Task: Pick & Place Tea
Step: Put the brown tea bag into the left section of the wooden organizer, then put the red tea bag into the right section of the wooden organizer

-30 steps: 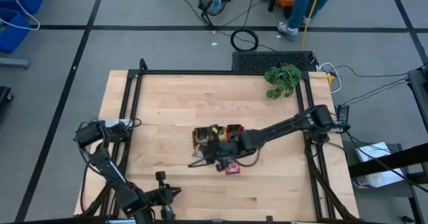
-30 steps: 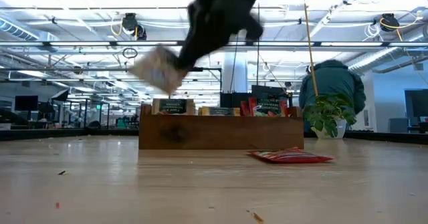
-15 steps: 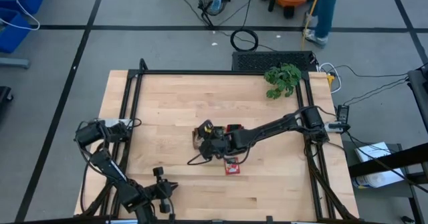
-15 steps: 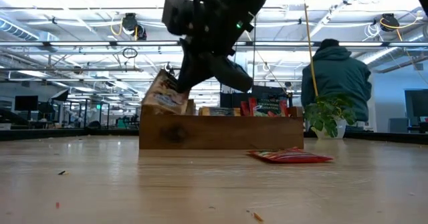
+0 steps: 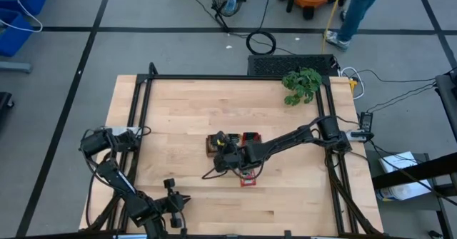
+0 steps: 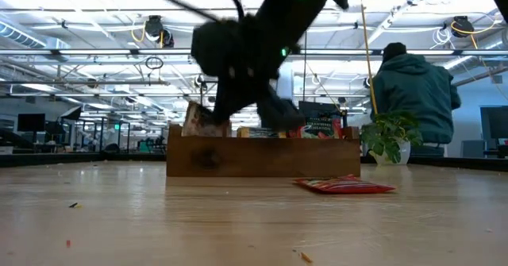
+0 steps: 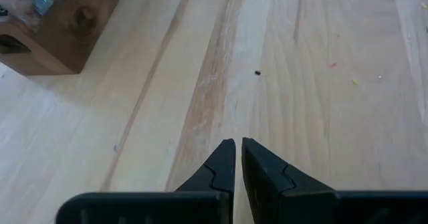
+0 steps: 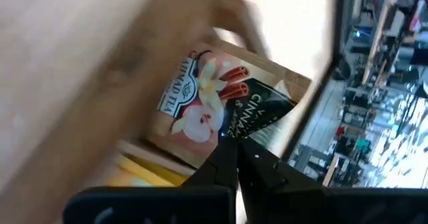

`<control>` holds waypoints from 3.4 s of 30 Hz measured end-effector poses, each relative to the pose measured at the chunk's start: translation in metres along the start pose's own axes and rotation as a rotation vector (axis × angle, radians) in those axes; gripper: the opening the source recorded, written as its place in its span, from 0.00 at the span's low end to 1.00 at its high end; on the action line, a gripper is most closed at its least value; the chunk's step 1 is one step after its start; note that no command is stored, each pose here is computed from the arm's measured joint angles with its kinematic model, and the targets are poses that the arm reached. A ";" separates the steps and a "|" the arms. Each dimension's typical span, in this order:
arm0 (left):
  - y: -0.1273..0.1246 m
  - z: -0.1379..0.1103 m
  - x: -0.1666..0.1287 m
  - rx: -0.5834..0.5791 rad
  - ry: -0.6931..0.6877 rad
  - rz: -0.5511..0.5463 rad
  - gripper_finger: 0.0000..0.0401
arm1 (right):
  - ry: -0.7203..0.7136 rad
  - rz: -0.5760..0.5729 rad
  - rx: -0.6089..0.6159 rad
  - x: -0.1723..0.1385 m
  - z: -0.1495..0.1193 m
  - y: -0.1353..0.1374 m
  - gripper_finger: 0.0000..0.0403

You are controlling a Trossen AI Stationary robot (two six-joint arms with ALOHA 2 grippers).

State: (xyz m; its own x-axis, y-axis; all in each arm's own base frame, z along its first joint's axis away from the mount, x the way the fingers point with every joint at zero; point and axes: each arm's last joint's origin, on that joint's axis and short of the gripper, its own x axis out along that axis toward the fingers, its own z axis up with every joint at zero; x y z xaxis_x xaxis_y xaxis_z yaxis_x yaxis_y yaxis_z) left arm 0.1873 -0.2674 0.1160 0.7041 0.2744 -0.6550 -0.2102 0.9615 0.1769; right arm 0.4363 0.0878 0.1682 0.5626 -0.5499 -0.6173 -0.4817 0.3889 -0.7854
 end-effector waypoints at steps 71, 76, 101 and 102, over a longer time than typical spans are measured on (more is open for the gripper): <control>0.031 0.117 0.067 0.148 -0.040 -0.132 0.09 | -0.500 0.308 0.985 -0.098 -0.080 0.156 0.00; 0.028 0.122 0.067 0.109 -0.076 -0.179 0.09 | -0.449 0.303 0.986 -0.075 -0.071 0.153 0.00; -0.004 0.113 0.093 0.054 -0.228 -0.296 0.09 | -0.532 0.285 1.207 -0.076 -0.001 0.136 0.00; -0.004 0.112 0.094 0.052 -0.219 -0.286 0.09 | -0.536 0.273 1.187 -0.078 0.001 0.135 0.00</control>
State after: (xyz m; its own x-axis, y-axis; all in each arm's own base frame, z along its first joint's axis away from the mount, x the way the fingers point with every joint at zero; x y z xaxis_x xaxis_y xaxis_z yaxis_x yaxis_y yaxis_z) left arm 0.3301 -0.2438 0.1357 0.8589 -0.0150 -0.5119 0.0473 0.9976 0.0502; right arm 0.3287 0.1839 0.1100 0.8674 -0.1011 -0.4872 0.0996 0.9946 -0.0291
